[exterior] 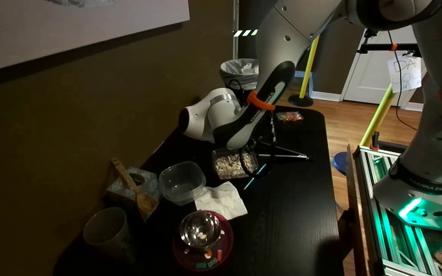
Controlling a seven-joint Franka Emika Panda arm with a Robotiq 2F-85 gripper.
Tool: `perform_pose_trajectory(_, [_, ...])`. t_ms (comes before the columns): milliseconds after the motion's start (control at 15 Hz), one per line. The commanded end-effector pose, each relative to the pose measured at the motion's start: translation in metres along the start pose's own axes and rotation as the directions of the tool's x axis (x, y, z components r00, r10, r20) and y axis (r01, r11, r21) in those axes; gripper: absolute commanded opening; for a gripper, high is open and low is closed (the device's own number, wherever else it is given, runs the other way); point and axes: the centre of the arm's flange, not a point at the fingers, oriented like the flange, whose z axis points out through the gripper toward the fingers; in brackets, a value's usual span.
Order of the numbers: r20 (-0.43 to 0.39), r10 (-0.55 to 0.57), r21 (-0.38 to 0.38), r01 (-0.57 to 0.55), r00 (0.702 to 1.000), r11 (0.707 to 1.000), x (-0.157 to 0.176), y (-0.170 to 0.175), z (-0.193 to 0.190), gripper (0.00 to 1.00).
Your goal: Use the spoon to move some of the white objects to the silver bowl
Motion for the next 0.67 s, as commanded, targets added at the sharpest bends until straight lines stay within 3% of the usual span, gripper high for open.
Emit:
perform_pose_trajectory(0, [-0.006,0.047,-0.04,-0.048,0.999,0.998,0.014,-0.001,-0.003,0.01])
perform_pose_trajectory(333, [0.015,-0.045,0.071,0.044,0.999,0.996,0.05,-0.016,0.01,0.01])
perform_pose_trajectory(600, [-0.004,-0.084,0.192,0.083,0.996,0.978,0.067,-0.012,0.02,0.01])
